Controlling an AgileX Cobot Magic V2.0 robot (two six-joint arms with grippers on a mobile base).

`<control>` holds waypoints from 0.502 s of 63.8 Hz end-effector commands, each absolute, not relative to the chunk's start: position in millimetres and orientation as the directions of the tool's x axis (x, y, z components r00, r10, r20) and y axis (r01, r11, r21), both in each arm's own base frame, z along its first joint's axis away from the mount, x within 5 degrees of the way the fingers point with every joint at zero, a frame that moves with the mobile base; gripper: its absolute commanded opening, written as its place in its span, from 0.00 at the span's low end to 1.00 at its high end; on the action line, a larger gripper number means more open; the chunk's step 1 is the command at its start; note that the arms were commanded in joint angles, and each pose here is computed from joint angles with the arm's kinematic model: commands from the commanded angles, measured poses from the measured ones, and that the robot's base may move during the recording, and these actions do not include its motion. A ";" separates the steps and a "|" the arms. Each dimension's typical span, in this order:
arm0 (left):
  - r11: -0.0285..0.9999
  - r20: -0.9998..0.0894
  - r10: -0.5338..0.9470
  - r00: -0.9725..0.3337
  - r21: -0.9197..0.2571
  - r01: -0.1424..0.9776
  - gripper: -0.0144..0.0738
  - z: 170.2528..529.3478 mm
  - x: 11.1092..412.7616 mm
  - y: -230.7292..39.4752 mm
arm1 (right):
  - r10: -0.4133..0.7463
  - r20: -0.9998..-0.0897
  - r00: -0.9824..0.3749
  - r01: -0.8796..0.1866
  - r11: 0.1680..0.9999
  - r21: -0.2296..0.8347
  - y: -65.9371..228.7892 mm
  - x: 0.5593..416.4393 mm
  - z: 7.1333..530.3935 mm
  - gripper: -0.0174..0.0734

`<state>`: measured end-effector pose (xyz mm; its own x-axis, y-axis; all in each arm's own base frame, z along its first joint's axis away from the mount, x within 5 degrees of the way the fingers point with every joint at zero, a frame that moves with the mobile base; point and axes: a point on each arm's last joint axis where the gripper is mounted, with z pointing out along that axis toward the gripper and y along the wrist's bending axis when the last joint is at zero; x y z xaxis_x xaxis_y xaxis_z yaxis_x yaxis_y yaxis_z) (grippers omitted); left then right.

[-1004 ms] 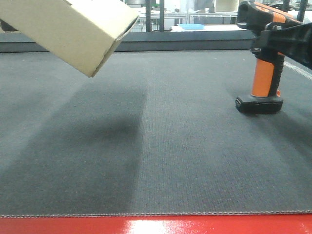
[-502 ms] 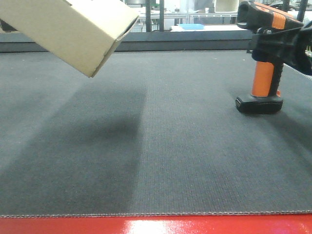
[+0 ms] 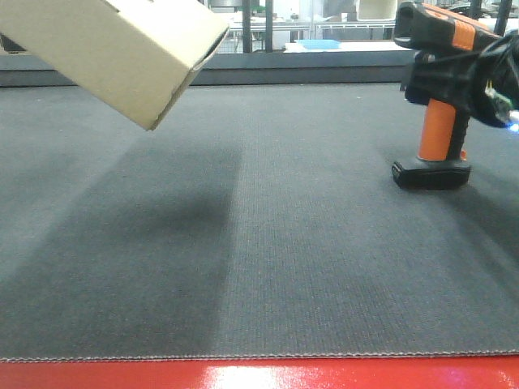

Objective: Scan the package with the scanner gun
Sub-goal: 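Grasp the orange-and-black scanner gun by its top with the right gripper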

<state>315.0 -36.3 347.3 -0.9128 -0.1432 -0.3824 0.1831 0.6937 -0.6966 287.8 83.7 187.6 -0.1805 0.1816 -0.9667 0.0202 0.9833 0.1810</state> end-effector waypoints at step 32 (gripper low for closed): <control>0.695 -0.432 -0.178 -0.884 -0.691 0.198 0.04 353.9 317.0 -37.7 | 0.187 -0.978 -0.096 0.031 0.982 0.185 83.0 292.0 195.2 0.82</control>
